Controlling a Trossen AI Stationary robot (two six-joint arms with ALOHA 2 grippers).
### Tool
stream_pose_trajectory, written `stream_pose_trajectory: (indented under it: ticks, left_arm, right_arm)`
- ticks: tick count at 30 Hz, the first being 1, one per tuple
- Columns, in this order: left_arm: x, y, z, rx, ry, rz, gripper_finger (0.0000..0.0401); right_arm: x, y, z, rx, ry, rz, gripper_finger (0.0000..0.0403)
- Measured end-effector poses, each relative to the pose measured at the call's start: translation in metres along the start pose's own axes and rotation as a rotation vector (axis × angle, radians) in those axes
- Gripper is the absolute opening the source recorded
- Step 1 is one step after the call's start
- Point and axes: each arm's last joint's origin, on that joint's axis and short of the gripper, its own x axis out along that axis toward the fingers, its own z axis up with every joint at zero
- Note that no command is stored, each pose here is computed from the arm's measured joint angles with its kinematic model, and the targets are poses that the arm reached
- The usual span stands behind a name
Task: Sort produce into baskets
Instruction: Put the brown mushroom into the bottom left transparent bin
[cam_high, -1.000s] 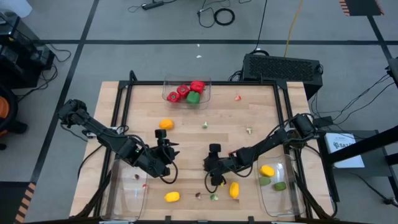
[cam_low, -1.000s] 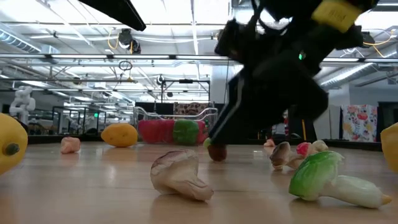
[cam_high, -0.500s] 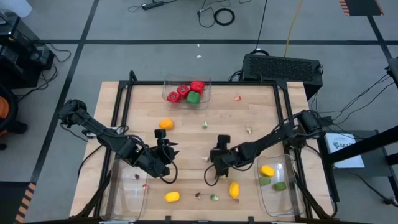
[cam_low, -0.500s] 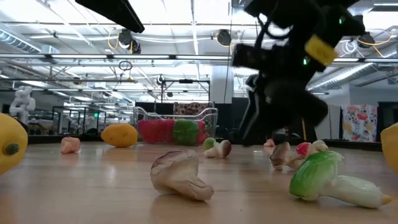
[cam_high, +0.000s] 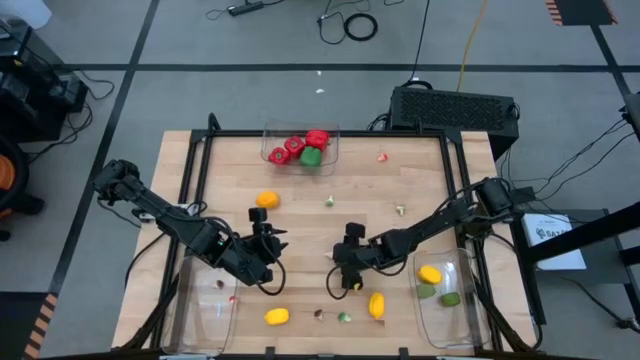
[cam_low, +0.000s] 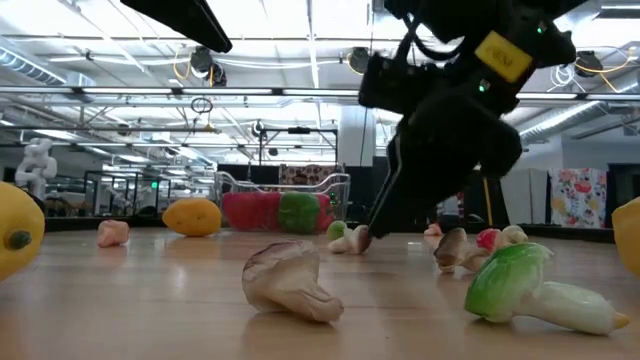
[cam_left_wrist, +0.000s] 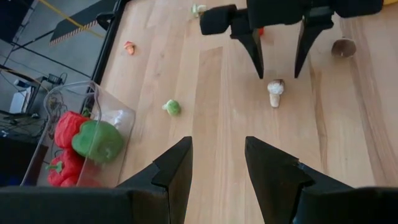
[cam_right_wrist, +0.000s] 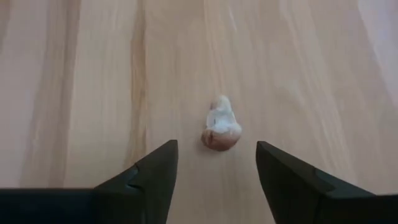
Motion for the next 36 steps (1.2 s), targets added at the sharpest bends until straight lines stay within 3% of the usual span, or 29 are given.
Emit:
stream_pose_trajectory:
  ticks: [9,24,36]
  left_arm:
    - [0.0,0.0,0.0,-0.001,0.0,0.0,0.0154]
    - [0.0,0.0,0.0,0.0,0.0,0.0,0.0154]
    - [0.0,0.0,0.0,0.0,0.0,0.0,0.0154]
  right_arm:
    - [0.008,-0.003,0.001,-0.017,-0.018,-0.008,0.0273]
    - [0.01,-0.009,0.004,-0.038,-0.014,0.014,0.0207]
    - [0.024,-0.005,-0.001,-0.051,-0.019,0.037,0.0203]
